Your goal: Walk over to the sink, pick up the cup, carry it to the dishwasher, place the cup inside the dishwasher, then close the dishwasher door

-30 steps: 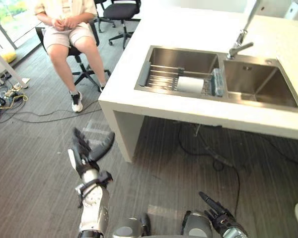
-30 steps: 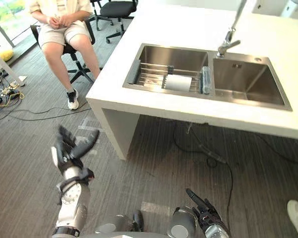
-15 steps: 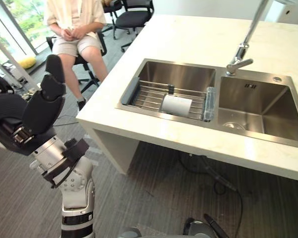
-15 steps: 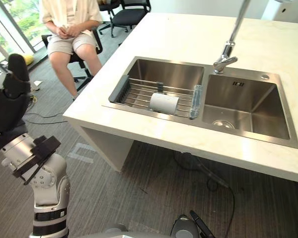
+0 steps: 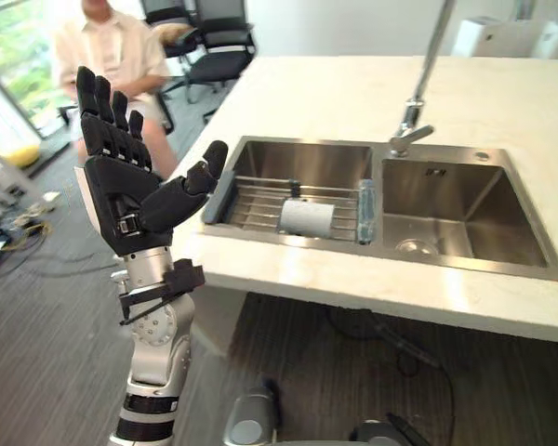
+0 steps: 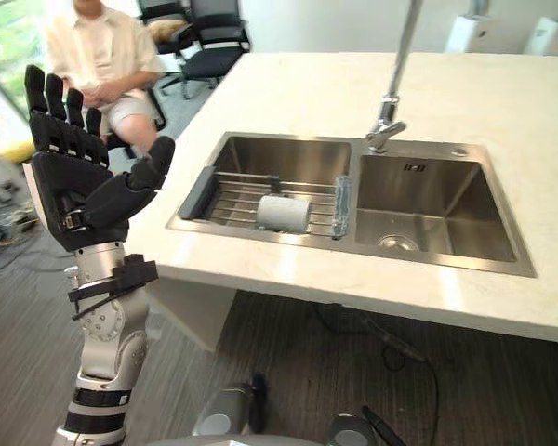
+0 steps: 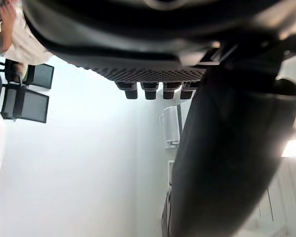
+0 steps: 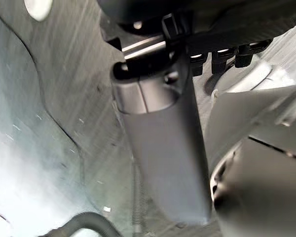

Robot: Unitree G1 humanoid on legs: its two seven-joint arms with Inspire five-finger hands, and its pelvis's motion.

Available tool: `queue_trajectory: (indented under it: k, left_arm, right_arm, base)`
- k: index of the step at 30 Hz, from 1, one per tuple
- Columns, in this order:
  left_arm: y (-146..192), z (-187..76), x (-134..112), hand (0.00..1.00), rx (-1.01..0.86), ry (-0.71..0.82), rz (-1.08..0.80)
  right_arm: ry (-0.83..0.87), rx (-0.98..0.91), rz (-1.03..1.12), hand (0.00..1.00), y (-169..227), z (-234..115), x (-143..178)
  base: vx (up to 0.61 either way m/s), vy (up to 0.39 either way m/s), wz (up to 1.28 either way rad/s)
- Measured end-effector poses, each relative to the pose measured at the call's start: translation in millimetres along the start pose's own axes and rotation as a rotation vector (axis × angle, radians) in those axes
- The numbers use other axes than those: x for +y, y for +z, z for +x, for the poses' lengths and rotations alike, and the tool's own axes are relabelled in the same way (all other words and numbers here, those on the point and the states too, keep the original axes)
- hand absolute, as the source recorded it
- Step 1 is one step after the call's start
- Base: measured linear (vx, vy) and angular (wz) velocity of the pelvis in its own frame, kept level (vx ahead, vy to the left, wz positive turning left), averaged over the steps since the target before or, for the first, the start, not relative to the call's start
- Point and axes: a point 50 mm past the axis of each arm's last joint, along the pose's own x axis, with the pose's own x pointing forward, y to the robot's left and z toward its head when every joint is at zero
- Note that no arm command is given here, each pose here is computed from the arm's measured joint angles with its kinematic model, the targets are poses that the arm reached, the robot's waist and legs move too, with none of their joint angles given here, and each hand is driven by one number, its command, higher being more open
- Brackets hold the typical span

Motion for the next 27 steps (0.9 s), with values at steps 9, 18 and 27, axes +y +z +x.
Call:
queue_trajectory:
  k: [9, 18, 27]
  left_arm:
    - [-12, -7, -27, 1.0, 0.126, -0.145, -0.093]
    - [-46, -21, -43, 1.0, 0.366, -0.336, 0.076]
    - [-74, -24, -13, 1.0, 0.51, -0.458, 0.498]
  right_arm:
    - [-0.028, 0.019, 0.135, 1.0, -14, 1, 0]
    - [-0.063, 0.058, 0.161, 1.0, -24, 2, 2]
    - [-0.094, 0.06, 0.184, 1.0, -36, 0, -5]
  base:
    - [0.19, 0.009, 0.04]
    - [0.06, -0.021, 0.02]
    - [-0.05, 0.015, -0.08]
